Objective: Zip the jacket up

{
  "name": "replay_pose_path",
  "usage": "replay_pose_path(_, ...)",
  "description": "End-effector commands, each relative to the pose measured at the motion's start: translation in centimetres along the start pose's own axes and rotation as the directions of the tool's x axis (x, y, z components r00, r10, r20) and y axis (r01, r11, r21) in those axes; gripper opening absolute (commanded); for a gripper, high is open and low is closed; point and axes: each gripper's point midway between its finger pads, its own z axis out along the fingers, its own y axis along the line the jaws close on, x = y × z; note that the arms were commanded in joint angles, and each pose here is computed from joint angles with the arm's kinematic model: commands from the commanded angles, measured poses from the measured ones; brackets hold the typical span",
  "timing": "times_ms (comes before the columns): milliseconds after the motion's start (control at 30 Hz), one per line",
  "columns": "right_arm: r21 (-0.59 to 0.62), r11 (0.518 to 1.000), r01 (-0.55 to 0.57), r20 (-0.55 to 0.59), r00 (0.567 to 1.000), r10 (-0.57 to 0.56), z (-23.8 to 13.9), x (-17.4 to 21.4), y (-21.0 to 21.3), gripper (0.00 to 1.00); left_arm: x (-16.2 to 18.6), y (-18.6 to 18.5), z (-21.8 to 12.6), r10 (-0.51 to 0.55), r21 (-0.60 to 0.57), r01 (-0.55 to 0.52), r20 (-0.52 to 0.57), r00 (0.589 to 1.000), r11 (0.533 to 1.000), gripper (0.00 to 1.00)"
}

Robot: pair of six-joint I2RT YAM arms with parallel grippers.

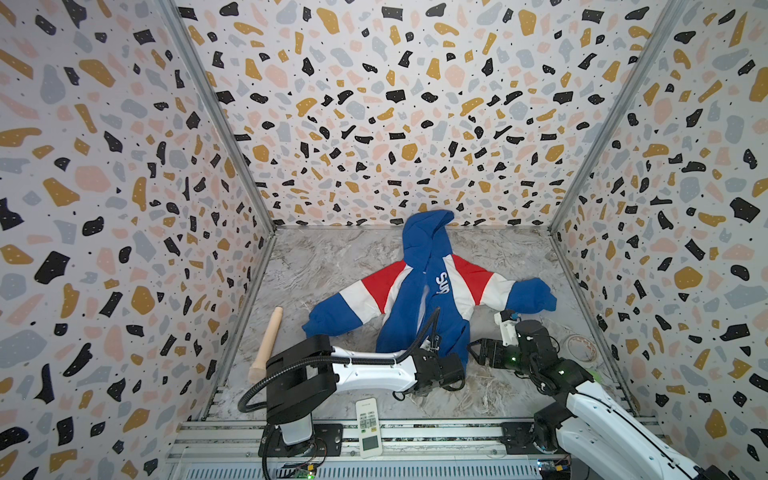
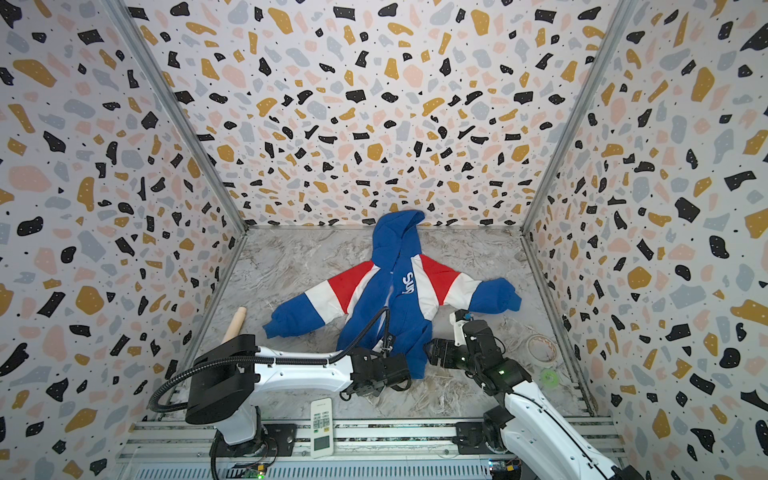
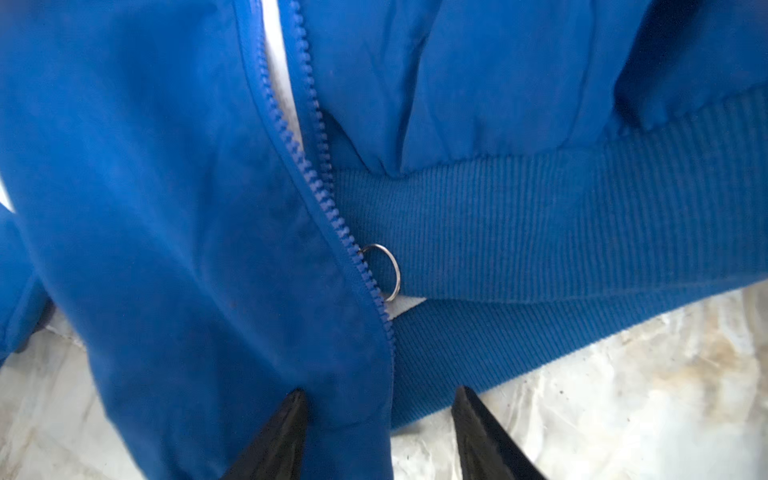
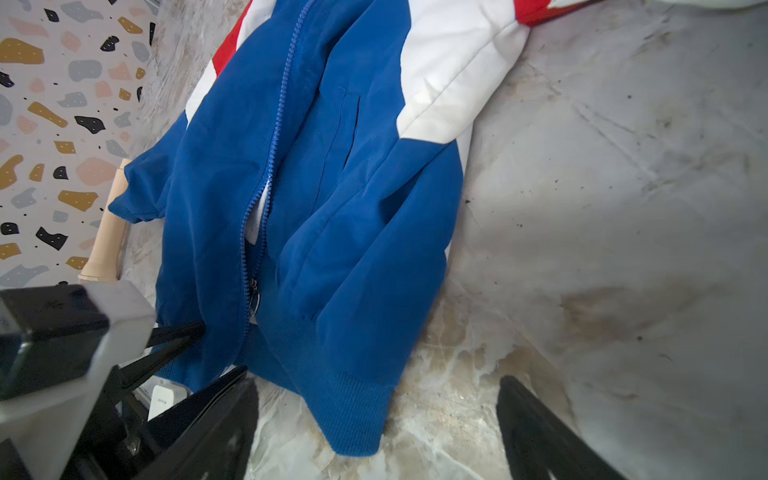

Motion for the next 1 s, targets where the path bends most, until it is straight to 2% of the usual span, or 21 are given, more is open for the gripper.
replay_pose_path(0, 0.001, 1.0, 0.014, -0.007, 1.0, -0.014, 0.2, 0.1, -0.1, 0.91, 0.6, 0.3, 0.0, -0.023, -0.007, 0.023, -0.008, 1.0, 1.0, 0.58)
replay_pose_path(267, 0.003, 1.0, 0.014, -0.023, 1.0, -0.014, 0.5, 0.2, -0.1, 0.9, 2.2, 1.5, 0.8, -0.051, -0.041, 0.05, -0.031, 0.998, 0.998, 0.49)
replay_pose_path(400, 0.016, 1.0, 0.016, -0.024, 1.0, -0.016, 0.5, 0.0, -0.3, 0.9, 2.5, 1.3, 0.8, -0.072, -0.01, 0.072, -0.024, 0.997, 0.997, 0.22)
replay_pose_path(567, -0.031, 0.999, 0.034, -0.023, 0.999, -0.035, 0.4, -0.2, 0.7, 0.89, 1.4, 0.5, -0.5, -0.125, 0.112, 0.12, 0.035, 0.992, 0.986, 0.0)
replay_pose_path(667, -0.108, 0.992, 0.06, -0.055, 0.996, -0.067, 0.4, -0.1, 2.4, 0.87, -0.4, -0.1, -3.2, -0.214, 0.32, 0.166, 0.121, 0.969, 0.933, 0.0)
replay_pose_path(767, -0.131, 0.987, 0.091, -0.072, 0.992, -0.101, 0.4, -0.2, 3.6, 0.86, -1.3, 1.9, -4.8, -0.391, 0.521, 0.266, 0.144, 0.909, 0.811, 0.0)
replay_pose_path(800, -0.131, 0.986, 0.103, -0.074, 0.991, -0.113, 0.4, -0.2, 4.0, 0.86, -1.4, 3.3, -5.1, -0.448, 0.562, 0.296, 0.152, 0.881, 0.773, 0.0)
replay_pose_path(867, -0.136, 0.985, 0.107, -0.079, 0.99, -0.118, 0.6, -0.2, 4.9, 0.85, -1.4, 5.6, -5.5, -0.528, 0.601, 0.334, 0.177, 0.83, 0.726, 0.0)
replay_pose_path(967, -0.193, 0.975, 0.106, -0.101, 0.987, -0.128, 1.5, 0.7, 7.2, 0.84, -0.7, 7.8, -5.4, -0.578, 0.629, 0.352, 0.193, 0.793, 0.693, 0.0)
